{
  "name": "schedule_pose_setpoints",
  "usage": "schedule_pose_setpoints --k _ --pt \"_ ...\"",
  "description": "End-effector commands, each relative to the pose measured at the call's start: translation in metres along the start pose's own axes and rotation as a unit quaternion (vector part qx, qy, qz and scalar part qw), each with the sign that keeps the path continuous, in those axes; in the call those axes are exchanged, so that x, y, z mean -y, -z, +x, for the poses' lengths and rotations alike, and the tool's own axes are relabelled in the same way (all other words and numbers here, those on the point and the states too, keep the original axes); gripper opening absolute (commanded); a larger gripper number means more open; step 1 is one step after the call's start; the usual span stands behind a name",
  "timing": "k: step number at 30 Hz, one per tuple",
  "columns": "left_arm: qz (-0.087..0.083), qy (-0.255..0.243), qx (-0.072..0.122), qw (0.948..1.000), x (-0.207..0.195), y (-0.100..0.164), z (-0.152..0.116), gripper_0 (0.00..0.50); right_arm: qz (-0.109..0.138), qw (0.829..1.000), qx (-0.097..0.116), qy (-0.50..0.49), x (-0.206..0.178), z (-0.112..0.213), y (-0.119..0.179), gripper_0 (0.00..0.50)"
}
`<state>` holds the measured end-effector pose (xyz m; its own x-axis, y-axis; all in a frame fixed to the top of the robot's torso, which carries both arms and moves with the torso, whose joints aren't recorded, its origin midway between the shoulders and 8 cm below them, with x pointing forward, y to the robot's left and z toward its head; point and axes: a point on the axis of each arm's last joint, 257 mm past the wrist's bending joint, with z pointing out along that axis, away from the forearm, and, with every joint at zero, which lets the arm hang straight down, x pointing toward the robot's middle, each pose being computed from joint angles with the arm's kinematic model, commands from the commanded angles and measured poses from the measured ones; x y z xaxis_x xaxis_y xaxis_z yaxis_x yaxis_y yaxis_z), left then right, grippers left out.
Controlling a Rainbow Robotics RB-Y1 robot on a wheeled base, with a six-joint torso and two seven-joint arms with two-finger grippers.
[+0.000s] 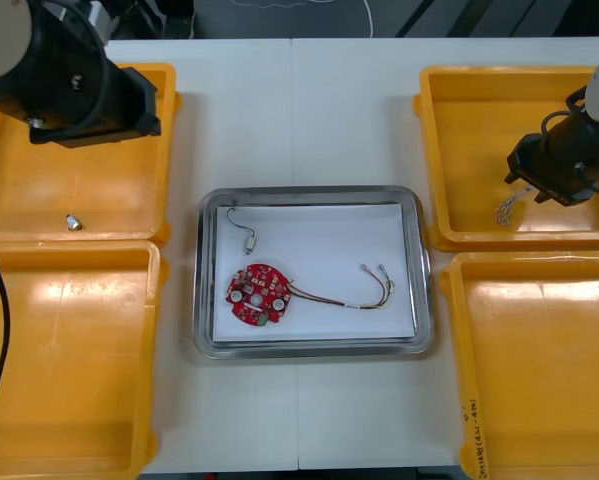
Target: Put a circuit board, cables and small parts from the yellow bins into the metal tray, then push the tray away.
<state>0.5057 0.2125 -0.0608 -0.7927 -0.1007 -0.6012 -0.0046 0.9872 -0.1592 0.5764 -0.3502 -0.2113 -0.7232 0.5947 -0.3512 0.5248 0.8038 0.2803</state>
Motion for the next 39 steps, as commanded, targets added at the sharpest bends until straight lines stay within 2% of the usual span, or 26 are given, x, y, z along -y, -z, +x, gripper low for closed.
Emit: schedule_pose_setpoints --k 1,7,10,17,21,26,31,32,33,34,35,36,37,38,39 --pt "-0.030 0.028 0.015 0.9990 -0.050 0.022 -0.022 0.500 0.012 0.999 0.012 0.038 -0.002 -0.015 0.012 0.500" --pt "-0.055 0.053 0.009 0.9970 -0.091 0.030 -0.030 0.500 0.014 0.999 -0.001 0.032 0.002 -0.008 0.004 0.500" --pt "-0.068 0.059 0.004 0.9959 -0.108 0.033 -0.032 0.500 0.010 1.000 0.001 0.029 0.000 -0.009 0.004 0.500" --pt "-0.098 0.079 -0.012 0.9920 -0.149 0.041 -0.032 0.500 -0.007 0.999 0.027 0.021 -0.008 -0.023 0.005 0.500" --pt "-0.110 0.088 -0.023 0.9898 -0.167 0.041 -0.030 0.500 -0.011 0.999 0.033 0.013 -0.007 -0.027 0.002 0.500" --pt "-0.118 0.078 -0.044 0.9889 -0.185 0.040 -0.025 0.500 -0.012 0.999 0.029 0.009 -0.002 -0.026 -0.007 0.500" --pt "-0.116 0.068 -0.069 0.9885 -0.196 0.031 -0.016 0.500 -0.010 1.000 0.023 0.006 0.000 -0.023 -0.010 0.500" --pt "-0.116 0.068 -0.069 0.9885 -0.196 0.031 -0.016 0.500 -0.010 1.000 0.023 0.006 0.000 -0.023 -0.010 0.500" --pt "-0.113 0.064 -0.080 0.9883 -0.198 0.027 -0.012 0.500 -0.011 1.000 0.023 0.006 0.000 -0.023 -0.010 0.477" --pt "-0.111 0.059 -0.088 0.9882 -0.198 0.024 -0.008 0.500 -0.011 1.000 0.023 0.005 0.000 -0.023 -0.010 0.477" --pt "-0.108 0.055 -0.096 0.9880 -0.198 0.021 -0.005 0.500 -0.011 1.000 0.022 0.005 0.000 -0.023 -0.010 0.312" --pt "-0.108 0.055 -0.096 0.9880 -0.198 0.021 -0.005 0.500 -0.011 1.000 0.022 0.005 0.000 -0.023 -0.010 0.312" --pt "-0.108 0.053 -0.108 0.9869 -0.199 0.016 0.001 0.500 -0.011 1.000 0.022 0.004 -0.001 -0.023 -0.009 0.148" --pt "-0.108 0.053 -0.108 0.9869 -0.199 0.016 0.001 0.500 -0.011 1.000 0.022 0.004 -0.001 -0.023 -0.009 0.148" --pt "-0.108 0.052 -0.121 0.9853 -0.200 0.011 0.007 0.500 -0.010 1.000 0.020 0.003 0.000 -0.022 -0.010 0.043"
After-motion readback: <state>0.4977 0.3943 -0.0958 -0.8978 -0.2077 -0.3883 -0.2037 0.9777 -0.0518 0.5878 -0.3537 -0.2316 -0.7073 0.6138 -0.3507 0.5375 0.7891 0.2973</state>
